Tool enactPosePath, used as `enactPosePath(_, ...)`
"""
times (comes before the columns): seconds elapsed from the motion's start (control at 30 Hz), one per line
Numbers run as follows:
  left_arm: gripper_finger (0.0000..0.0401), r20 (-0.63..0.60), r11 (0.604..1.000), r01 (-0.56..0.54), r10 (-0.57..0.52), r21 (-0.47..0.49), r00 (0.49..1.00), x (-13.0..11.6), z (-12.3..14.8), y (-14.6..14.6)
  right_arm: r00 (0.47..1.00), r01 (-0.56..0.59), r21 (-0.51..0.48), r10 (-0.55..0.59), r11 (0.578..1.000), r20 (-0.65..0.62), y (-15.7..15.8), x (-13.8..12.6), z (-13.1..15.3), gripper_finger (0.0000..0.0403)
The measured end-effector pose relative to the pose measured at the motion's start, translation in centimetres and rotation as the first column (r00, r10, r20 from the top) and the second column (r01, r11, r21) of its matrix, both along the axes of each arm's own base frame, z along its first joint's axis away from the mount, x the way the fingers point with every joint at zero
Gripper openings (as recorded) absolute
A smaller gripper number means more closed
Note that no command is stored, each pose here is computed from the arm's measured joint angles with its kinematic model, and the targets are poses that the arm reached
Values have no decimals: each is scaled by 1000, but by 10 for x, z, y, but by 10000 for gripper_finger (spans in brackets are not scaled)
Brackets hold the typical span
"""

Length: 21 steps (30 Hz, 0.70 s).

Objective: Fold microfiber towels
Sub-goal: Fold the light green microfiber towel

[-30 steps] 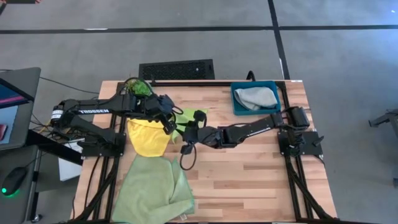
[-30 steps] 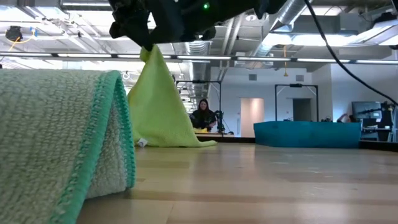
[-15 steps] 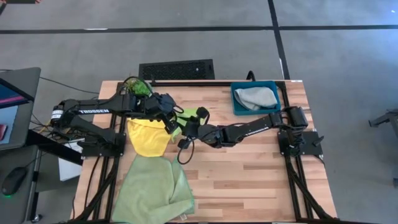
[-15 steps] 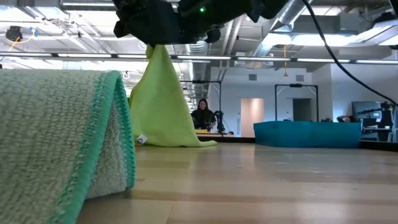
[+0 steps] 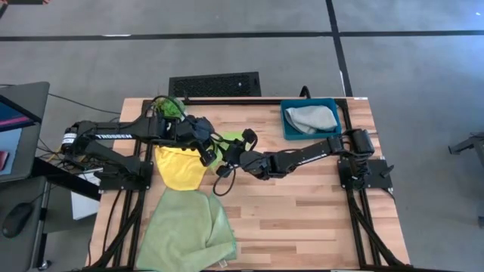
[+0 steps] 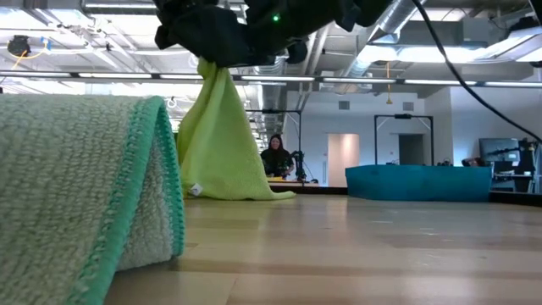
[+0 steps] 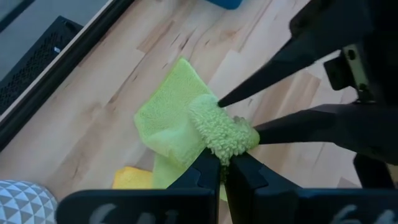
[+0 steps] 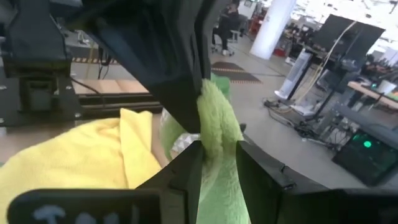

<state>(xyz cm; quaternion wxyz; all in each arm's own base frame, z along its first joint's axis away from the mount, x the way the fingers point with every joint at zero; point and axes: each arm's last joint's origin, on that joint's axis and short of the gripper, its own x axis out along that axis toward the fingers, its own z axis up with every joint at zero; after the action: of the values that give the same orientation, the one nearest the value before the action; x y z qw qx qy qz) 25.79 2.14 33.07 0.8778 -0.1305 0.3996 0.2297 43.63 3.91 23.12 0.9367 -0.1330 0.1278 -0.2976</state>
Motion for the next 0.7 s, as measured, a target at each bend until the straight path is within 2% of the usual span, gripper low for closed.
enactPosePath(0.23, 0, 0, 1000, 19, -19, 6, 1000, 0, 0, -4, 999, 19, 43, -17, 999, -48, -1, -2, -8, 122)
enactPosePath(0.5, 0, 2, 1000, 27, -27, 13, 1000, 0, 1, -4, 990, 68, 21, -65, 997, -127, -2, -6, -15, 122)
enactPosePath(0.7, 0, 17, 999, 33, -34, 21, 999, 2, 2, -4, 979, 88, 50, -77, 995, -188, -2, -10, -23, 122)
